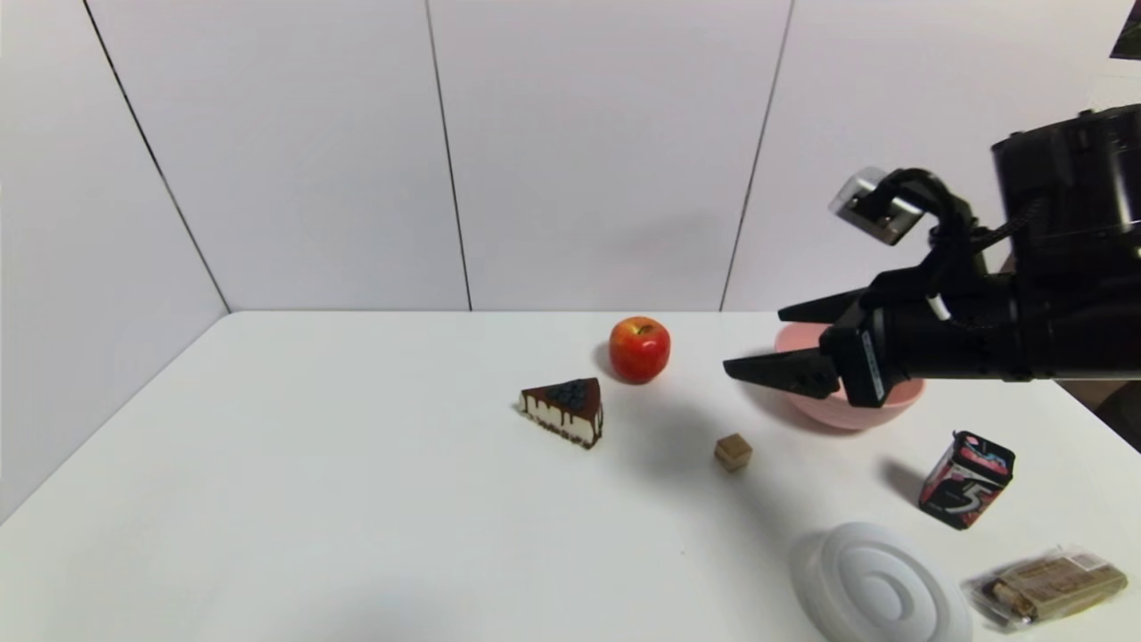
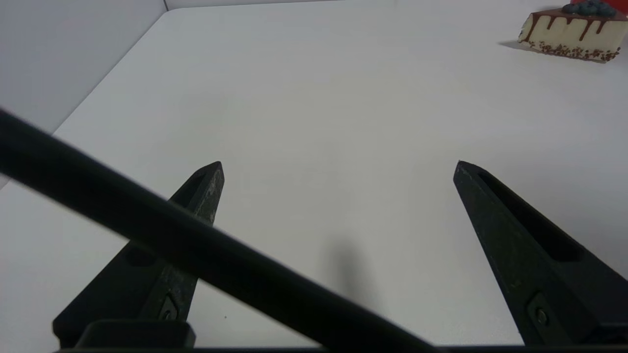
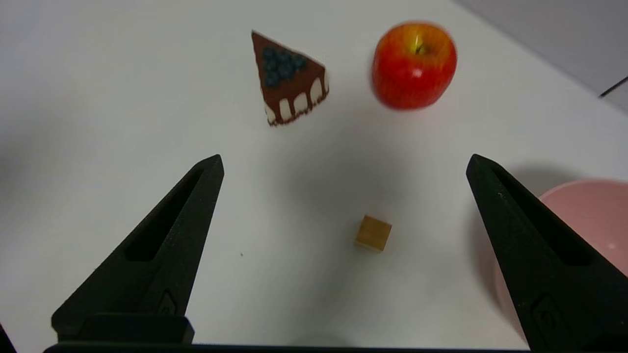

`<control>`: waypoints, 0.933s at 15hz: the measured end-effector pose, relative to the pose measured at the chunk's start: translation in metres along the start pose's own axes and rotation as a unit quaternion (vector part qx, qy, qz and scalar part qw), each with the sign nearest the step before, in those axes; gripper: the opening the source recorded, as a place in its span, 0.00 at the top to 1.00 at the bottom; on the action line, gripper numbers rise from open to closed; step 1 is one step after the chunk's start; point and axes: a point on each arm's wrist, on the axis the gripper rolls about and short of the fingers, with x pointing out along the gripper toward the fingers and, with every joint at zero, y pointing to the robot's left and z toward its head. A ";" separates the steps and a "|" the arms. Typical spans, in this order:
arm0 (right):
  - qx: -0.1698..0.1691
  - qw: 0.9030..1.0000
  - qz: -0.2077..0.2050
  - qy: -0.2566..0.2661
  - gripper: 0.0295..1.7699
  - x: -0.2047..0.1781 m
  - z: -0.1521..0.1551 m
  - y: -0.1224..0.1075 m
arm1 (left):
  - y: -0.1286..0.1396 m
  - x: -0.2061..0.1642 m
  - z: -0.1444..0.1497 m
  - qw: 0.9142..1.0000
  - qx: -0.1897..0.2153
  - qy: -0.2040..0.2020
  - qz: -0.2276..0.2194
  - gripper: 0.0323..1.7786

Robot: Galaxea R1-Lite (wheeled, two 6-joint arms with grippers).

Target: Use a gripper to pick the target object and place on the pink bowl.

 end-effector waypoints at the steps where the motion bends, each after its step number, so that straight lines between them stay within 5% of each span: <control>1: 0.009 1.000 0.001 0.025 0.03 0.009 -0.003 -0.004 | 0.000 0.000 0.000 1.000 0.000 0.000 0.000 0.05; 7: 0.034 0.991 0.005 0.131 0.03 0.064 -0.021 -0.020 | 0.000 0.000 0.000 1.000 0.000 0.000 0.000 0.05; 14: 0.014 0.975 -0.078 0.207 0.03 0.103 -0.041 -0.029 | 0.000 0.000 0.000 1.000 0.000 0.000 0.000 0.05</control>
